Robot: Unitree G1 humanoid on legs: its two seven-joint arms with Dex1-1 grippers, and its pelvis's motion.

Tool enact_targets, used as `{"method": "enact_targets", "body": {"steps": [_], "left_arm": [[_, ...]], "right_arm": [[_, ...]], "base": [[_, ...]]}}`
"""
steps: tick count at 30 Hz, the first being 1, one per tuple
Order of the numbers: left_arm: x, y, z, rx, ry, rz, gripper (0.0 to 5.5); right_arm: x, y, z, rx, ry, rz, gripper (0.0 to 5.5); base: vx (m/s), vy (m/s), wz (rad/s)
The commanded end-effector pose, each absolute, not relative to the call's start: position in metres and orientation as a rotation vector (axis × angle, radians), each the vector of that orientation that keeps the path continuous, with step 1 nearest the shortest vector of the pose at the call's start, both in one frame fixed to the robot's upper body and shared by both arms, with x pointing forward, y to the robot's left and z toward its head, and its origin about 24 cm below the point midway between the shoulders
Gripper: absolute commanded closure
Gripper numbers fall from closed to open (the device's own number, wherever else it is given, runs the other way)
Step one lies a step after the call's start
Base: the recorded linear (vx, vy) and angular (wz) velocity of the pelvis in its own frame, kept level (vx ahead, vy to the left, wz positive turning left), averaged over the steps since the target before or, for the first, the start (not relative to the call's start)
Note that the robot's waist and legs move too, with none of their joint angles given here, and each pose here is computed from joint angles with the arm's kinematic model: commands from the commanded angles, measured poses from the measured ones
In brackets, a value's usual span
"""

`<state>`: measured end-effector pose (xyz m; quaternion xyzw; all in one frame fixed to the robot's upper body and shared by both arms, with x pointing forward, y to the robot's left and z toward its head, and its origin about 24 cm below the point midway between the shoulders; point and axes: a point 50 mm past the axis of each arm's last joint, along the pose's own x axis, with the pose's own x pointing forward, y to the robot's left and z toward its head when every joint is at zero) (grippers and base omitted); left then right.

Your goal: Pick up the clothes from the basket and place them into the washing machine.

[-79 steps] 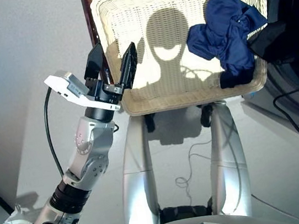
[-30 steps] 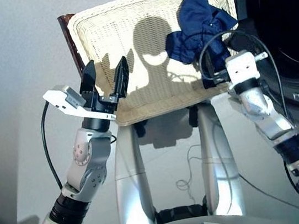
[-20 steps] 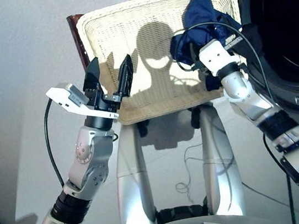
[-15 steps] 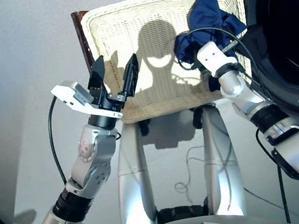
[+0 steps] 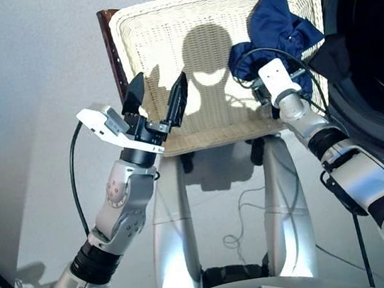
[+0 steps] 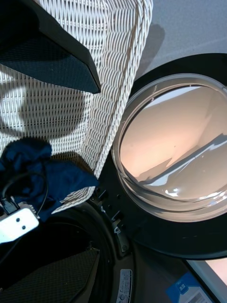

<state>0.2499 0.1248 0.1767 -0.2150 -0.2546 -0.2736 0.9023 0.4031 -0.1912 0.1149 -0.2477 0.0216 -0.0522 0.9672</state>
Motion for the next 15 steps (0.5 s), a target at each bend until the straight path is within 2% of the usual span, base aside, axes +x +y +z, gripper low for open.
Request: {"method": "enact_targets", "body": {"steps": [1, 15], "left_arm": [[0.234, 0.117, 0.196, -0.478, -0.634, -0.653, 0.0], [0.231, 0.115, 0.197, -0.472, -0.625, -0.669, 0.0]], "right_arm": [[0.408, -0.211, 0.136, -0.47, 0.014, -0.176, 0.0], [0.411, -0.233, 0.158, -0.284, 0.013, -0.295, 0.0]], "base": [[0.0, 0.0, 0.0], [0.0, 0.0, 0.0]]}}
